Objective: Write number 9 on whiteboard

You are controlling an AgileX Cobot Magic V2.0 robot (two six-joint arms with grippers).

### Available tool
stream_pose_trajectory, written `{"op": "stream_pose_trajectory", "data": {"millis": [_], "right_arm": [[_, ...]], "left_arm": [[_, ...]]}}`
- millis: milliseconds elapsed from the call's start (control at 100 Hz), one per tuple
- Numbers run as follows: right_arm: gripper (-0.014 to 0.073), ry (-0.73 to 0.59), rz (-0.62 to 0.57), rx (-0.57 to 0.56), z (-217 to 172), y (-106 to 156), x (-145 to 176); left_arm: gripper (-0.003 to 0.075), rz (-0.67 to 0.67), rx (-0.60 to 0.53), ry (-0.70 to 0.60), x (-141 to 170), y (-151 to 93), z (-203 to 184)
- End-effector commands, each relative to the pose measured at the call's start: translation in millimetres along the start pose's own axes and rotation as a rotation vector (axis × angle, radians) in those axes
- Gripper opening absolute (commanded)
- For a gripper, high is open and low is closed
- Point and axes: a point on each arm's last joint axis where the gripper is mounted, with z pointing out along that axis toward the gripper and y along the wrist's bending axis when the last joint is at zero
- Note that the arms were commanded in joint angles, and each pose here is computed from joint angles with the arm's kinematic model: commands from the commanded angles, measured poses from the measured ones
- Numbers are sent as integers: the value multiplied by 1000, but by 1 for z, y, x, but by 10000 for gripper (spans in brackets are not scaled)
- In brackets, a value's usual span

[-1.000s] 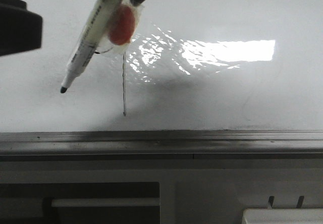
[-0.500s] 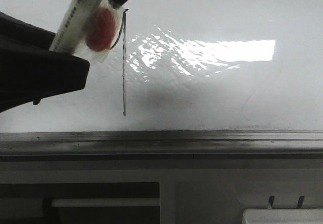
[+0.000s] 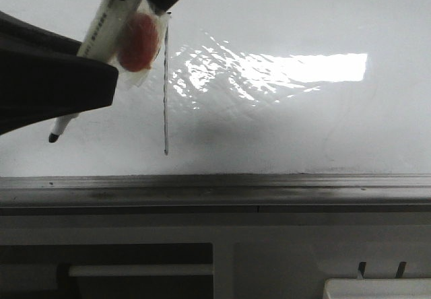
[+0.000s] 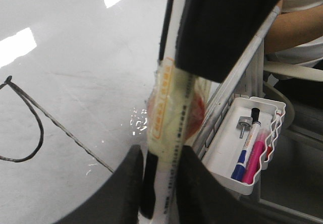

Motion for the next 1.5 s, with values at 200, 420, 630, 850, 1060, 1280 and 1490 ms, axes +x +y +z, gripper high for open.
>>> {"op": "stream_pose_trajectory", "data": {"millis": [200,420,630,850,1060,1280,1490], "right_arm": [[340,-106,-2,-19,-16,6,-13],[431,-99,-4,-17,-16,6,-12],[431,-99,-4,-17,-16,6,-12],[431,-99,-4,-17,-16,6,-12],[431,-82,-4,-18,-15,6,-10],[431,-78,-4,-19,-15,6,-10],[431,-74,-4,-19,-15,6,-10]], "left_arm": [[-20,-153,-63,-117,-17,8,0],[-20,-510,-260,-113,-10,30,-3],[-20,-800,-424,-27,8,47,-8],[-20,-832,-458,18,16,51,3],[-20,-828,-479,36,21,55,15],[-20,-828,-480,39,22,55,15],[3,-800,-472,57,22,55,15]]}}
